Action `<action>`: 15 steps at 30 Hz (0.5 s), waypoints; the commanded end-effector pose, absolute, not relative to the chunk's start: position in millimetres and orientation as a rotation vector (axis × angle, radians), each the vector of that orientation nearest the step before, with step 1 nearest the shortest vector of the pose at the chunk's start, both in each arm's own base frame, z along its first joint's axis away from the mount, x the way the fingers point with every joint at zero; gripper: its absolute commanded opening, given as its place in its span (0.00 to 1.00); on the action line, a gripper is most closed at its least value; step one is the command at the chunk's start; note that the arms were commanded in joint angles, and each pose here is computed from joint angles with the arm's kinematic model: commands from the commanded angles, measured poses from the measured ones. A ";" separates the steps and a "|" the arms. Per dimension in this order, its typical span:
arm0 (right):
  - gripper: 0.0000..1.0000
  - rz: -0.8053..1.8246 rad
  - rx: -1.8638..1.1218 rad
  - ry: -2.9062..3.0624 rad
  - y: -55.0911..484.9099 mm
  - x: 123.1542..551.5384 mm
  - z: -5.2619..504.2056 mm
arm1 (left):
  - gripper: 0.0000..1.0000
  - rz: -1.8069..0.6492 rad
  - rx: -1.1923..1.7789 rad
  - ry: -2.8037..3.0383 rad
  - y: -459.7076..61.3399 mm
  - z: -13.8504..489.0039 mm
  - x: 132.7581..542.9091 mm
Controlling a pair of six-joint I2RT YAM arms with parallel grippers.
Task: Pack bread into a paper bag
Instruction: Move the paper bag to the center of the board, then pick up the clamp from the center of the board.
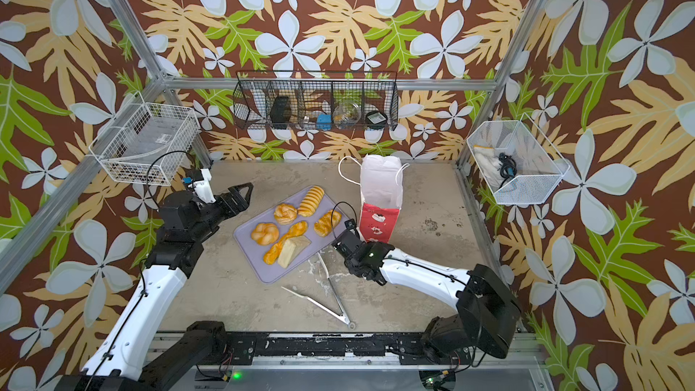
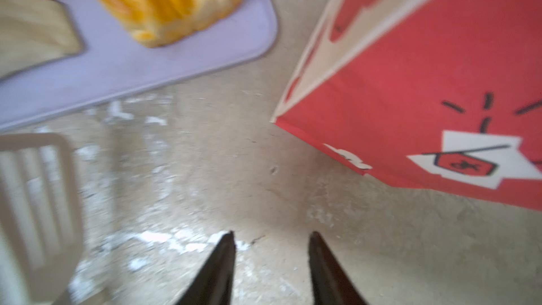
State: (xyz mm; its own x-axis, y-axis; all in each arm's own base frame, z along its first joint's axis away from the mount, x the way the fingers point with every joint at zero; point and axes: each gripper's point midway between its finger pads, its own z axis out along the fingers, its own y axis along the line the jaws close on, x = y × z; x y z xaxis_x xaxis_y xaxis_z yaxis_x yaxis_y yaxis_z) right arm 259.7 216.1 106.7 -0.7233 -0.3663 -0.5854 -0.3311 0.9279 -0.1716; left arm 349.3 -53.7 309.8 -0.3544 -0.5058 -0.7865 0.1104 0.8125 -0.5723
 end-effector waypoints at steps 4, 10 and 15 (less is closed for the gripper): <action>1.00 0.239 -0.816 2.492 262.9 198.5 113.1 | 1.00 -0.639 -0.256 1.799 -54.1 332.6 351.7; 1.00 0.325 -1.032 2.563 272.6 147.7 67.6 | 1.00 -0.638 -0.248 1.792 -54.5 338.0 352.7; 1.00 0.393 -1.144 2.549 283.6 127.8 59.3 | 1.00 -0.650 -0.252 1.802 -55.9 334.5 355.0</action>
